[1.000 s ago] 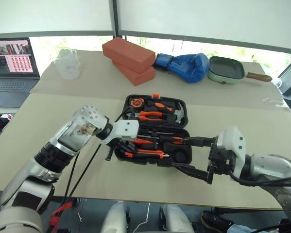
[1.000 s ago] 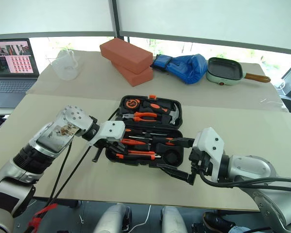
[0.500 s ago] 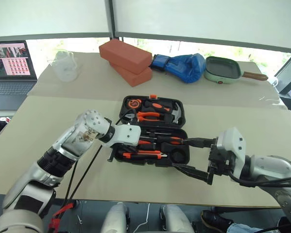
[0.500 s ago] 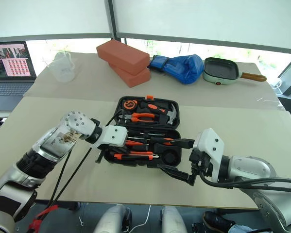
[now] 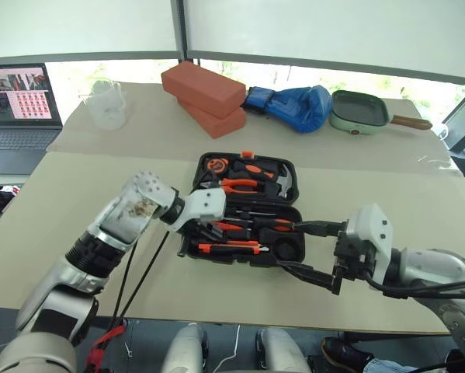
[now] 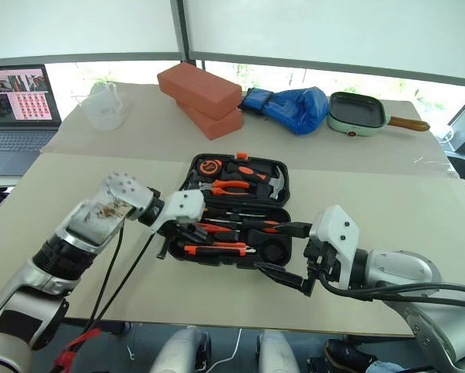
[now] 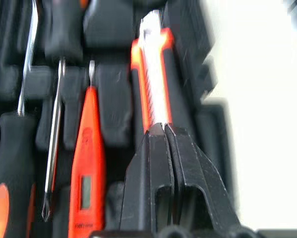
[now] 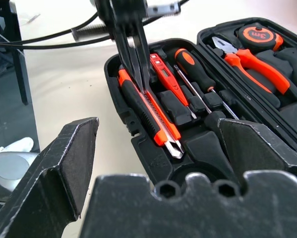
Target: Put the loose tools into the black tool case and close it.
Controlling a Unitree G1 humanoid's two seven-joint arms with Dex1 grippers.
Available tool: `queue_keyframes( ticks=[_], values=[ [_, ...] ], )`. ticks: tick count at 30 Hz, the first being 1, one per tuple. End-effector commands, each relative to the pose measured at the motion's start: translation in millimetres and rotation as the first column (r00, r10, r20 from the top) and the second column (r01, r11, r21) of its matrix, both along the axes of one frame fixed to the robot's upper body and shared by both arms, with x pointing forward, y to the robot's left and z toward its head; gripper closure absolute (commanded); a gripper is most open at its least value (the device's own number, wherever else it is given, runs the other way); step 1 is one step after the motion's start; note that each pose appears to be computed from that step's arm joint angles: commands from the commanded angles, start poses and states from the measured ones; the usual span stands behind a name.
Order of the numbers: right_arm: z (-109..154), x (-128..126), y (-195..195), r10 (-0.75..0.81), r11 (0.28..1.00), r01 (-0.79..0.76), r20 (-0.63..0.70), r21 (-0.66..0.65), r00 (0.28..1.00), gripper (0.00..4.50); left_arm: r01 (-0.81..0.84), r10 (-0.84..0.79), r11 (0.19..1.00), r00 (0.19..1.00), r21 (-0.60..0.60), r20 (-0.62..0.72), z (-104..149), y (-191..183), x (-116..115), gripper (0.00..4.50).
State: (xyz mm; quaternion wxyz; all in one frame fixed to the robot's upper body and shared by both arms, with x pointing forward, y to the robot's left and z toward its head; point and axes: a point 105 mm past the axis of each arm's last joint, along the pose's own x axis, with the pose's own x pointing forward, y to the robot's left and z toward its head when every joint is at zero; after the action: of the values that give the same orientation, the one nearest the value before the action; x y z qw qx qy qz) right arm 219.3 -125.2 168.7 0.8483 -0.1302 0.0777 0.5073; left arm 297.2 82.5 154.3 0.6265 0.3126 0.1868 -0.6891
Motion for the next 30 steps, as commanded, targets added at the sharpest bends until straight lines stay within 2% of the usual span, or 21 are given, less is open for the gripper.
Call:
queue_keyframes(
  ticks=[1,11,16,20,24,28,30],
  values=[
    [5,0,1,0.009,1.000,-0.009,0.027,-0.002,1.000,0.00,0.047,-0.047,0.999,0.999,0.021,0.014,1,1,-9,4.40],
    [2,-4,2,0.010,1.000,-0.010,0.016,-0.003,1.000,0.00,0.081,-0.096,0.978,0.993,0.193,0.066,-42,14,-8,4.40],
    [2,-7,2,0.013,1.000,-0.013,0.013,-0.003,1.000,0.00,0.078,-0.102,0.970,0.990,0.229,0.096,-58,15,-5,4.40],
    [3,-5,0,0.008,1.000,-0.008,0.016,-0.007,1.000,0.00,0.047,-0.068,0.978,0.993,0.206,0.100,-60,9,1,4.40],
    [3,-3,-2,-0.012,1.000,0.012,0.020,-0.003,1.000,0.00,0.029,-0.042,0.990,0.995,0.139,0.094,-49,5,2,4.40],
    [1,-1,-19,-0.081,0.996,0.082,0.026,-0.037,0.996,0.00,-0.059,0.060,0.997,0.998,-0.045,0.029,-8,7,6,4.40],
    [-2,-1,-41,-0.167,0.985,0.167,0.006,-0.054,0.986,0.00,-0.099,0.093,0.984,0.995,-0.146,-0.047,15,14,2,3.88]
  ],
)
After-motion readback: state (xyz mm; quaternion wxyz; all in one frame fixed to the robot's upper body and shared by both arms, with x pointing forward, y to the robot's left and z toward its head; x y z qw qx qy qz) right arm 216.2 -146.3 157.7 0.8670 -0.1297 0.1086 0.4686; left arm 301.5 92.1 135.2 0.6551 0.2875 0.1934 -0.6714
